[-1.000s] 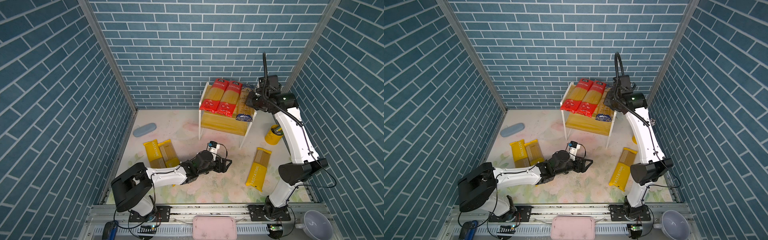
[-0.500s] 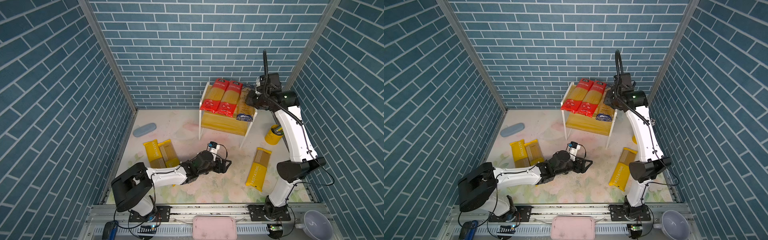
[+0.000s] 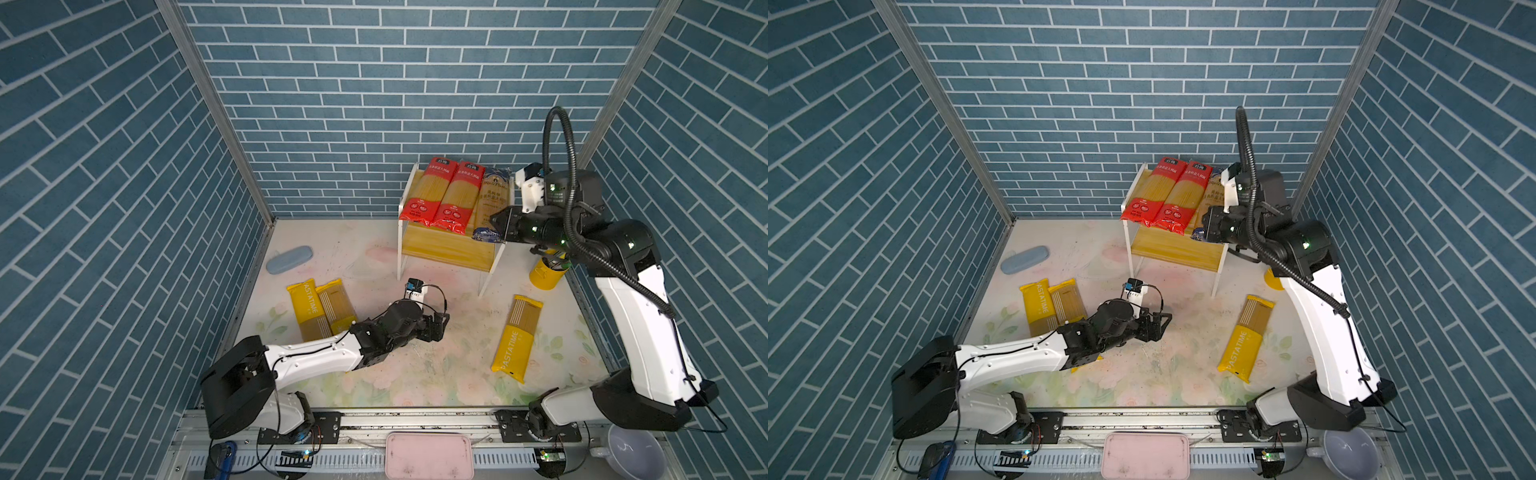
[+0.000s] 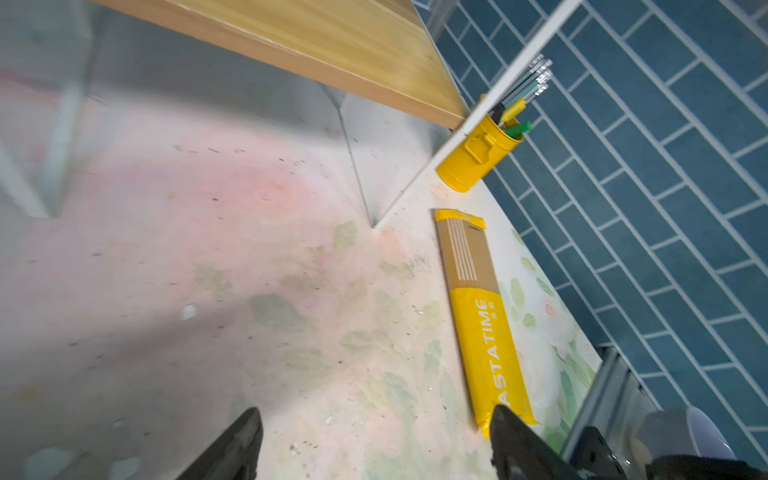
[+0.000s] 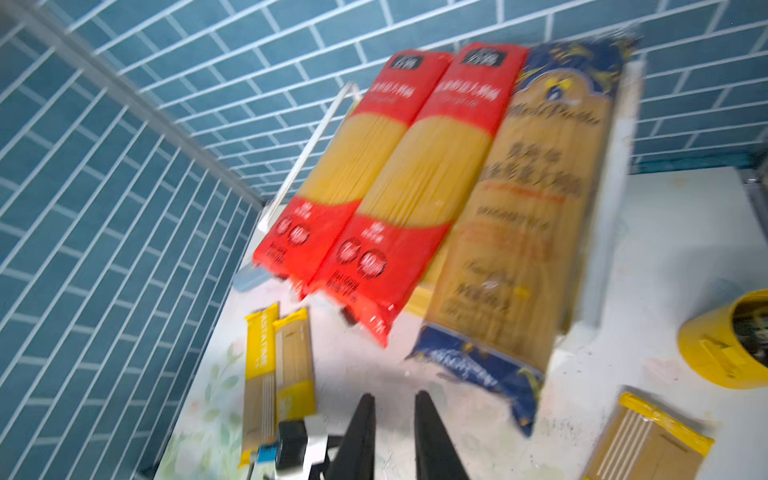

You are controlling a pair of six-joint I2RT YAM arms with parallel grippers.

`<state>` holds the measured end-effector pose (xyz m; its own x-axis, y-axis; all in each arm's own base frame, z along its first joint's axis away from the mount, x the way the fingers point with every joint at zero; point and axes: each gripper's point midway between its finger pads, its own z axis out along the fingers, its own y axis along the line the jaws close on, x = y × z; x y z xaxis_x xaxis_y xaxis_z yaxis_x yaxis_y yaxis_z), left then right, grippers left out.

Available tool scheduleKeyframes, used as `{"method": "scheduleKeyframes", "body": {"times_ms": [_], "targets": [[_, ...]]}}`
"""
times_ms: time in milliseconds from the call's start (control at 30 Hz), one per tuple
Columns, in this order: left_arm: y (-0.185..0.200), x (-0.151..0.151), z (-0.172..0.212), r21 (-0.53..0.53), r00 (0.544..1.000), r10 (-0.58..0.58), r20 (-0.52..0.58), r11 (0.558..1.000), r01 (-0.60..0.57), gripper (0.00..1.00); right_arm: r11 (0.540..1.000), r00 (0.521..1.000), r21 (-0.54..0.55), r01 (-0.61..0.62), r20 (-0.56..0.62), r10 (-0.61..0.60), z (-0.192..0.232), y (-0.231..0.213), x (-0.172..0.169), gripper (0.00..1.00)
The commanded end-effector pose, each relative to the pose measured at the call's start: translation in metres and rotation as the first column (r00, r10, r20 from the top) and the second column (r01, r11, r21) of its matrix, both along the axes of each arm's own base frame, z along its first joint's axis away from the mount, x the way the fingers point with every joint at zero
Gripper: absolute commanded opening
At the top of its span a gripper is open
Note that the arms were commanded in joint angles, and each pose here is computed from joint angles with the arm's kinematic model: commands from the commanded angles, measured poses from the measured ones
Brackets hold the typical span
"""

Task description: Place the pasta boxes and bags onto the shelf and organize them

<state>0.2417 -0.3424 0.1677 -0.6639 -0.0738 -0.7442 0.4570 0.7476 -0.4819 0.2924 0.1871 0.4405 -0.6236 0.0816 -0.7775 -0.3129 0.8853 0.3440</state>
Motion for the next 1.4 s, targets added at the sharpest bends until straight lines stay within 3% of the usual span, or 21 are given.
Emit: {"method": "scheduleKeyframes", "body": {"times_ms": [0, 267, 567, 767, 1033, 1367], "targets": [[0.055, 0.016, -0.008, 0.135, 0.986, 0.162, 0.025, 0.977, -0.164, 0.87, 0.997, 0.997, 0.004, -0.075, -0.031, 0.075, -0.019, 0.029, -0.012, 0.19], [0.165, 0.019, 0.001, 0.290, 0.928, 0.371, 0.023, 0.886, -0.362, 0.89, 0.964, 0.964, 0.058, -0.260, -0.046, 0.263, -0.047, 0.100, -0.052, 0.19], [0.238, 0.006, -0.035, 0.284, 0.823, 0.548, -0.147, 0.821, -0.496, 0.89, 0.927, 0.902, 0.014, -0.376, -0.224, 0.369, -0.139, 0.180, -0.075, 0.19], [0.252, -0.002, -0.057, 0.268, 0.773, 0.588, -0.238, 0.805, -0.530, 0.88, 0.923, 0.863, 0.021, -0.384, -0.349, 0.366, -0.206, 0.207, -0.086, 0.19], [0.255, -0.008, -0.078, 0.269, 0.739, 0.612, -0.281, 0.790, -0.551, 0.88, 0.929, 0.801, -0.010, -0.371, -0.509, 0.315, -0.297, 0.222, -0.092, 0.20], [0.262, -0.016, -0.090, 0.273, 0.714, 0.637, -0.292, 0.770, -0.576, 0.87, 0.913, 0.714, 0.008, -0.409, -0.621, 0.325, -0.352, 0.245, -0.098, 0.27]]}}
